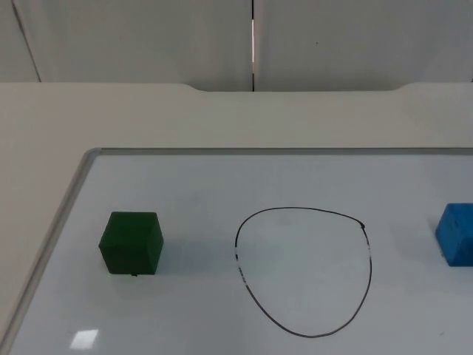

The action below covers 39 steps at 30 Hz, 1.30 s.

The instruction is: Push the two cubes into the marked area.

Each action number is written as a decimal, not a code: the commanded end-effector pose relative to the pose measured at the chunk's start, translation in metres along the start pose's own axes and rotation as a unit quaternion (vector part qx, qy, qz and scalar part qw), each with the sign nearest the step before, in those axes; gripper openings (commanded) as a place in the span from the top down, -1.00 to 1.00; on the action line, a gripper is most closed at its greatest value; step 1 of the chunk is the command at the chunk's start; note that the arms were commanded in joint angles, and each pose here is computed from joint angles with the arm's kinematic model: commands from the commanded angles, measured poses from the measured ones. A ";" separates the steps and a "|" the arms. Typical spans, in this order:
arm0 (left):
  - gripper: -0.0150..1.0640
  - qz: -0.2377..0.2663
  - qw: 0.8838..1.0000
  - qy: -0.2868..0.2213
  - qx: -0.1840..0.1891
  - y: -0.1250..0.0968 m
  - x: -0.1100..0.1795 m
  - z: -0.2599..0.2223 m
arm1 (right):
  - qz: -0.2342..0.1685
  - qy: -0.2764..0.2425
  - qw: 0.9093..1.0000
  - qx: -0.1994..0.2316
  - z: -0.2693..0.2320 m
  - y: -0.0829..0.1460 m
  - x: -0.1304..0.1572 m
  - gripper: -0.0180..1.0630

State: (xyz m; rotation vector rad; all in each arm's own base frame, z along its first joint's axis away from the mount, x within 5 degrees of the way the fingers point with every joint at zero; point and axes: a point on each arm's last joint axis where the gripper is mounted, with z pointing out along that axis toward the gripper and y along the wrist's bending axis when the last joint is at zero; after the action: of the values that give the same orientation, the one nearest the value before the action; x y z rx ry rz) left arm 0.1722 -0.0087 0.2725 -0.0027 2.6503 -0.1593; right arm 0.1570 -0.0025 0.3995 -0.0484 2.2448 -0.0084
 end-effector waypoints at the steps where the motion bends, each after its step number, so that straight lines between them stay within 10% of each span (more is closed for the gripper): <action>1: 0.46 -0.003 1.000 0.002 0.007 0.000 -0.004 0.010 | -0.006 -0.015 1.000 -0.003 -0.002 0.001 -0.004 -0.94; 6: 0.98 -0.010 1.000 -0.012 0.003 0.003 -0.011 0.029 | -0.005 -0.019 1.000 -0.003 -0.002 0.001 -0.005 -0.94; 39: 0.98 0.023 0.996 0.080 -0.026 -0.002 -0.015 0.219 | -0.001 -0.031 1.000 -0.001 -0.002 0.001 -0.007 -0.93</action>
State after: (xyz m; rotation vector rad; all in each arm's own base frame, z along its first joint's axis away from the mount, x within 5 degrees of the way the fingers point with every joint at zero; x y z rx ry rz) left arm 0.2843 -0.0319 0.0882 0.0615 2.8187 -0.0739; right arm 0.1594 -0.0024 0.4040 -0.0449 2.1949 -0.0071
